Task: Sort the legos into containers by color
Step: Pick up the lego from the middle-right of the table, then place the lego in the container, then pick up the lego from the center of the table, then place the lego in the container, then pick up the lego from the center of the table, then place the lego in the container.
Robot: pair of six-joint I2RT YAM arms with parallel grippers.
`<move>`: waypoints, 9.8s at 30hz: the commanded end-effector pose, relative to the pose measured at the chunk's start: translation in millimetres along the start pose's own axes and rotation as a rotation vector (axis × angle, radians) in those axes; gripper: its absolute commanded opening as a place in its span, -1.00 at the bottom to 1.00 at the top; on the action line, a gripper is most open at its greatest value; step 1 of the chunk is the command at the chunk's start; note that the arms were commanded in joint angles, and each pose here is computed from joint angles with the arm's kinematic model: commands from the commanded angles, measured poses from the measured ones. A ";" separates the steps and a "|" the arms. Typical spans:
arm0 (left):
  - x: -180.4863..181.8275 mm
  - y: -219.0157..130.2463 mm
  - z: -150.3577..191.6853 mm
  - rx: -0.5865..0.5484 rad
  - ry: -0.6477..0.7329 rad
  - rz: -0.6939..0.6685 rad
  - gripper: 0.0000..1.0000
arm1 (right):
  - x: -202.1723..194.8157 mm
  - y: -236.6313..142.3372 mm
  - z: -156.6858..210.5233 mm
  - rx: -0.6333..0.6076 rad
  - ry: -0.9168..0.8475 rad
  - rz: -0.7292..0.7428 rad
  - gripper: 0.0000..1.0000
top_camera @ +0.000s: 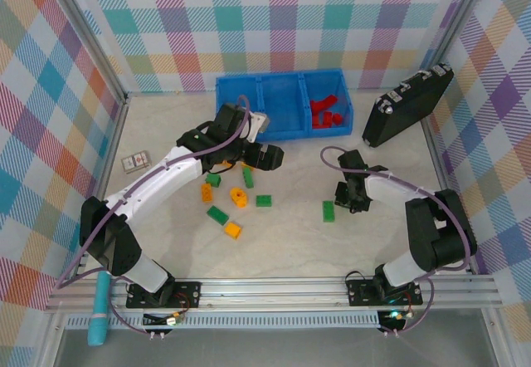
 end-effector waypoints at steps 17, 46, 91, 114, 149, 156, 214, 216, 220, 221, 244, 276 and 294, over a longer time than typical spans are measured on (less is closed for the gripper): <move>-6.8 -45.8 -10.1 -0.173 0.178 0.030 0.99 | 24.4 -173.0 -137.7 -0.422 -0.188 0.013 -0.42; -4.9 -93.8 -16.3 -0.406 0.101 0.048 1.00 | 287.9 -44.8 -299.1 -0.560 -0.501 -0.358 -0.43; -127.6 135.8 112.0 0.171 -0.229 -0.123 0.67 | 206.0 -265.4 -286.6 -0.814 -0.613 -0.419 0.51; -123.4 204.2 153.7 0.302 -0.243 -0.267 0.40 | 157.5 -294.7 -263.4 -0.926 -0.551 -0.360 0.59; -28.7 103.9 -2.5 -0.033 -0.351 -0.363 -0.46 | 96.6 -290.8 -233.1 -0.820 -0.320 -0.592 0.61; -4.1 83.2 -92.6 -0.314 -0.262 -0.372 -0.42 | 90.5 -247.9 -153.0 -0.772 -0.370 -0.703 0.58; 96.1 -216.0 -93.8 -0.767 -0.094 -0.633 0.52 | 233.1 -30.9 41.3 0.093 -0.363 -0.441 0.79; 100.7 -221.7 -80.6 -0.757 -0.096 -0.644 0.55 | 238.4 -23.7 40.4 0.110 -0.365 -0.428 0.80; 103.5 -234.3 -65.0 -0.759 -0.104 -0.658 0.56 | 239.8 -10.6 38.7 0.137 -0.386 -0.348 0.80; 103.5 -237.3 -62.4 -0.769 -0.107 -0.657 0.56 | 237.5 -5.2 38.7 0.155 -0.389 -0.310 0.78; 121.5 -216.0 -52.7 -0.707 -0.140 -0.704 0.59 | 229.9 36.8 33.9 0.169 -0.517 -0.128 -0.16; 142.5 -44.4 48.6 -0.189 -0.368 -0.495 0.58 | 255.1 -66.6 -289.9 -0.669 -0.673 0.012 -0.29; 110.4 48.1 69.7 -0.014 -0.388 -0.428 0.54 | 263.5 -48.6 -300.4 -0.650 -0.643 -0.088 0.14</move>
Point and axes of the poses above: each hand's point on the last joint's axis, 136 mm out from that joint toward the fingers, its own y axis out along the fingers, its own x axis along the line the jaws close on, z = x × y, the point moved 1 cm from there along -y, back along the fingers, and after that the axes turned 7 degrees about -y, right-handed, at the moved point
